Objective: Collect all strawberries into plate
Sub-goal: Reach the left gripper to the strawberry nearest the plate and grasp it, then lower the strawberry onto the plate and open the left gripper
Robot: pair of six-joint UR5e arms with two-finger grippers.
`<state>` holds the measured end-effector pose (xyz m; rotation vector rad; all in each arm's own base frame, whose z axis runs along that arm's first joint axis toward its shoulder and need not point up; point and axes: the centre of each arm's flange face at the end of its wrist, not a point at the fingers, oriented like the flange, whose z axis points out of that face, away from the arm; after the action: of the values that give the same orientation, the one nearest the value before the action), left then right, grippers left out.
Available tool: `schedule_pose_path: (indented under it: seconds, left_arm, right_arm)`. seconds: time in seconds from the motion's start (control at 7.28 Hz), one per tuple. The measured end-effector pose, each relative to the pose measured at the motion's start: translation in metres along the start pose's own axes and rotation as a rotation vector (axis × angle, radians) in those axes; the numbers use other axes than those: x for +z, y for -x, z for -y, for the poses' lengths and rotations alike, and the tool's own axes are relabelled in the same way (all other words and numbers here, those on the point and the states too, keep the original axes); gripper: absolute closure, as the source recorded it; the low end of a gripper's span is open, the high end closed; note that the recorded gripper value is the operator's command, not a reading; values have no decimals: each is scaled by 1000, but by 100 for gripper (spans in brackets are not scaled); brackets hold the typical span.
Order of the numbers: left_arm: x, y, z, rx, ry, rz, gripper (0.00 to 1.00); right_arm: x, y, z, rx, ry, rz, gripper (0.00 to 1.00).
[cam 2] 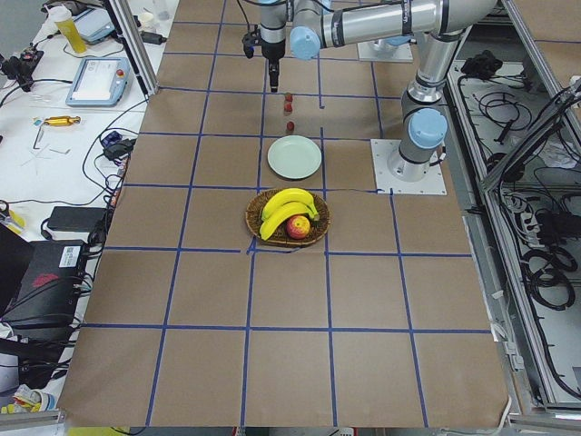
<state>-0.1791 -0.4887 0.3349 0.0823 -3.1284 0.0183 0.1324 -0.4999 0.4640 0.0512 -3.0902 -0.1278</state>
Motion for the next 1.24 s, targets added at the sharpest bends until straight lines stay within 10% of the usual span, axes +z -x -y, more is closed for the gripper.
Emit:
schedule_pose_path:
  seconds: [0.41, 0.69, 1.24]
  left_arm:
    - [124, 8, -37, 12, 12, 22, 14]
    - [155, 6, -41, 30, 49, 36, 100]
    - [152, 2, -35, 66, 32, 58, 100]
  right_arm:
    - [0, 0, 0, 2, 1, 0, 0]
    - [0, 0, 0, 2, 1, 0, 0]
    - [0, 0, 0, 2, 1, 0, 0]
